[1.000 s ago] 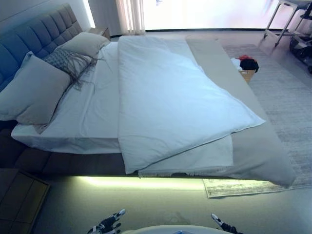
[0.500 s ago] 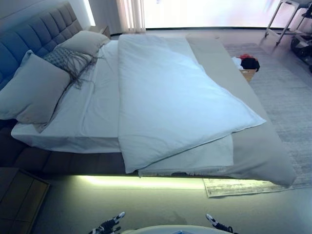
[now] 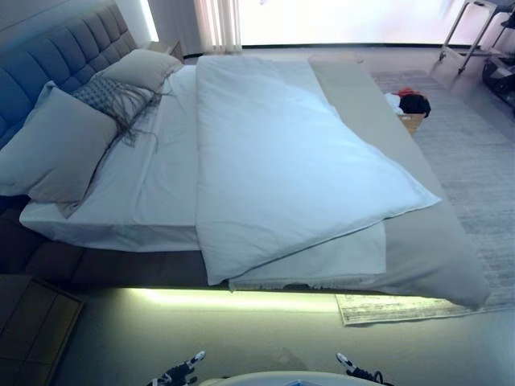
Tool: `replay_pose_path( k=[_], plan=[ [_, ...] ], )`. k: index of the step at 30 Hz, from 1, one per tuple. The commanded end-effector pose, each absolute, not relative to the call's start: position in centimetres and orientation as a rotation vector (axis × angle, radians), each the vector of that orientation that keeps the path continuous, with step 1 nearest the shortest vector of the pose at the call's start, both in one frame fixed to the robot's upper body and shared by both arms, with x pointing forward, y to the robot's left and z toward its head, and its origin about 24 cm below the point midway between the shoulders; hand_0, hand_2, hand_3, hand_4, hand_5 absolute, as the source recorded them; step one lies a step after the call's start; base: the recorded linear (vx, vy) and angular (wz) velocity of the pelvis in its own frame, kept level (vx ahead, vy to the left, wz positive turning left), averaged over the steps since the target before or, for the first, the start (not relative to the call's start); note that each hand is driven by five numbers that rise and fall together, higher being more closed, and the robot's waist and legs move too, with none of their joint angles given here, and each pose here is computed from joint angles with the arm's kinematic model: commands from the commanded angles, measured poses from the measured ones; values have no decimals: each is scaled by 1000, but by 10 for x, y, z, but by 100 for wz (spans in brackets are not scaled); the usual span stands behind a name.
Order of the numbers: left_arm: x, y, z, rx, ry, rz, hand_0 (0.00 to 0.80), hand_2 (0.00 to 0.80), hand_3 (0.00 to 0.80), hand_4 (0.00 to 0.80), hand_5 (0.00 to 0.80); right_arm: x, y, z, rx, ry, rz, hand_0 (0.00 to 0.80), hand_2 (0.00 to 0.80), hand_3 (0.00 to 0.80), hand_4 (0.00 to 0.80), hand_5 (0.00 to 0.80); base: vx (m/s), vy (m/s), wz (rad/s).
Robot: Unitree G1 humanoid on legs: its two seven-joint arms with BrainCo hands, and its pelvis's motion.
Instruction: Make the bed neatly
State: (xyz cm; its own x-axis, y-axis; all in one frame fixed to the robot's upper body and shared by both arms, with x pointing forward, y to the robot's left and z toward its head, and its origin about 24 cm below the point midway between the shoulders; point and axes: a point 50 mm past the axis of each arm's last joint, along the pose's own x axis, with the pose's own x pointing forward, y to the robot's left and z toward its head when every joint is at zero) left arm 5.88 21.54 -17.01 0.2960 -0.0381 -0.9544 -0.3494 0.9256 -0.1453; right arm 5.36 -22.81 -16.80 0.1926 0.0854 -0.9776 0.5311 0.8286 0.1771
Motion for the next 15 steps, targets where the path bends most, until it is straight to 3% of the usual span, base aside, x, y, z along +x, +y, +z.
replay_pose_path(
  k=[1, 8, 15],
  plan=[
    [77, 213, -169, -359, 1247, 219, 0, 0, 0, 0, 0, 89, -212, -165, 625, 1287, -261, 0, 0, 0, 0, 0, 84, -98, 9],
    [69, 216, -170, -378, 1258, 264, 0, 0, 0, 0, 0, 95, -217, -162, 613, 1233, -221, 0, 0, 0, 0, 0, 78, -50, 21],
    [46, 212, -174, -415, 1306, 319, 0, 0, 0, 0, 0, 87, -224, -163, 581, 1288, -228, 0, 0, 0, 0, 0, 286, 107, -27]
  ],
)
